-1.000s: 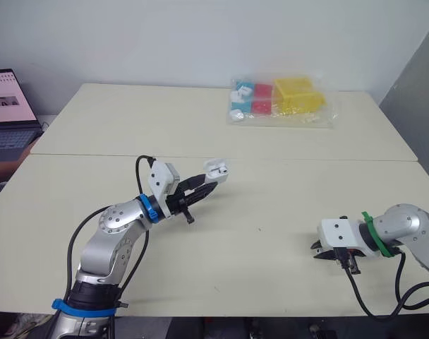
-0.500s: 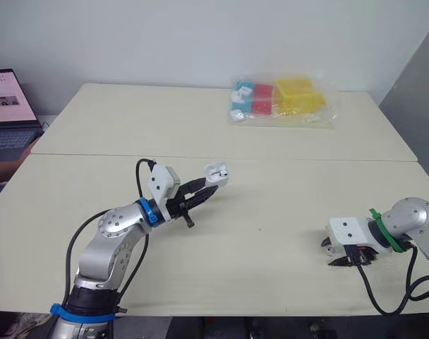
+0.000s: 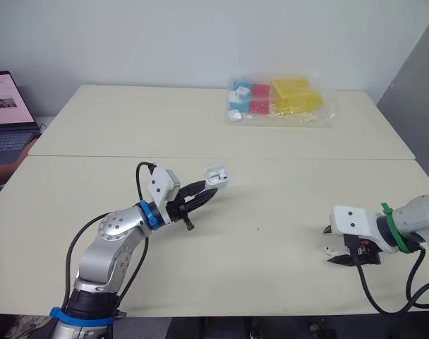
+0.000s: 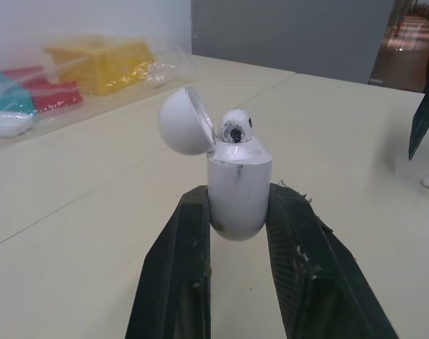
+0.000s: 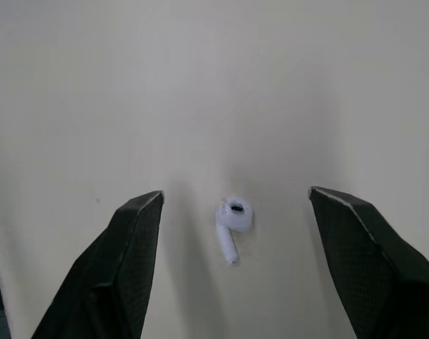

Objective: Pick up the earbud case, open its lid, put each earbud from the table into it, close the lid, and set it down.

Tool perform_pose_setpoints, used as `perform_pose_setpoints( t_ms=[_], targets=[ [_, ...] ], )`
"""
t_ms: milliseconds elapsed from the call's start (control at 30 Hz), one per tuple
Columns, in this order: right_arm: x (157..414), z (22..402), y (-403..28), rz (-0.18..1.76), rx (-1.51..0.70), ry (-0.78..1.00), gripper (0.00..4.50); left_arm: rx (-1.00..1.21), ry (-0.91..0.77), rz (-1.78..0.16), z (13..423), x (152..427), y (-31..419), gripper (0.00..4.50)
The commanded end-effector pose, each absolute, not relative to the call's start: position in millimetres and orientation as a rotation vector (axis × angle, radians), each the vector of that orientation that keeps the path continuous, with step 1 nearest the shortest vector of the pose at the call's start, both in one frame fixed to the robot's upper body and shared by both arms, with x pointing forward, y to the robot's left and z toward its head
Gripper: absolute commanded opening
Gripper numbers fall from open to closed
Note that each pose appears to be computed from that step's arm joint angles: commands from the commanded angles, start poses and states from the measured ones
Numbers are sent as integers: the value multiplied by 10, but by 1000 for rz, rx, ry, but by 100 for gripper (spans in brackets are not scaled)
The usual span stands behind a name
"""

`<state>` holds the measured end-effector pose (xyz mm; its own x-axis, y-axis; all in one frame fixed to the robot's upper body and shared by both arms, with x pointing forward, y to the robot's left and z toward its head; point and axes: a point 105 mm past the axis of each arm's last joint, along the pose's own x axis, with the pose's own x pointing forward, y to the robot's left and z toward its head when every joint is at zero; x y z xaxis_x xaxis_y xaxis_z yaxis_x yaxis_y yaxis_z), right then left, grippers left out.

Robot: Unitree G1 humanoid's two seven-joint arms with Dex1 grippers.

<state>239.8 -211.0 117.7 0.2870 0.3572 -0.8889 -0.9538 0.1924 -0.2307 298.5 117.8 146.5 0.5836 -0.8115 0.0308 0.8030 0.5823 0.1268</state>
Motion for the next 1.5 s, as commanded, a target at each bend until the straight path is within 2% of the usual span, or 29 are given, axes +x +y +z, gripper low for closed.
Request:
perform_pose_setpoints(
  t_ms=[33, 367, 700, 800, 1033, 1500],
  targets=[
    [2354, 1190, -2030, 1050, -979, 832, 342, 114, -142, -962, 1544, 2951, 1097, 73],
    [2477, 1020, -2075, 1016, -1100, 891, 342, 108, -155, -964, 1508, 2955, 1027, 73],
    [2506, 984, -2091, 1029, -1118, 894, 342, 105, -161, -960, 1501, 2958, 1010, 73],
    [2505, 983, -2056, 1033, -1107, 887, 282, 104, -161, -958, 1499, 2963, 1006, 73],
    [2497, 982, -2041, 1036, -1105, 884, 43, 103, -163, -959, 1496, 2979, 999, 73],
    [2511, 1192, -2025, 1052, -1053, 808, 43, 115, -185, -955, 1538, 3042, 1009, 73]
  ],
)
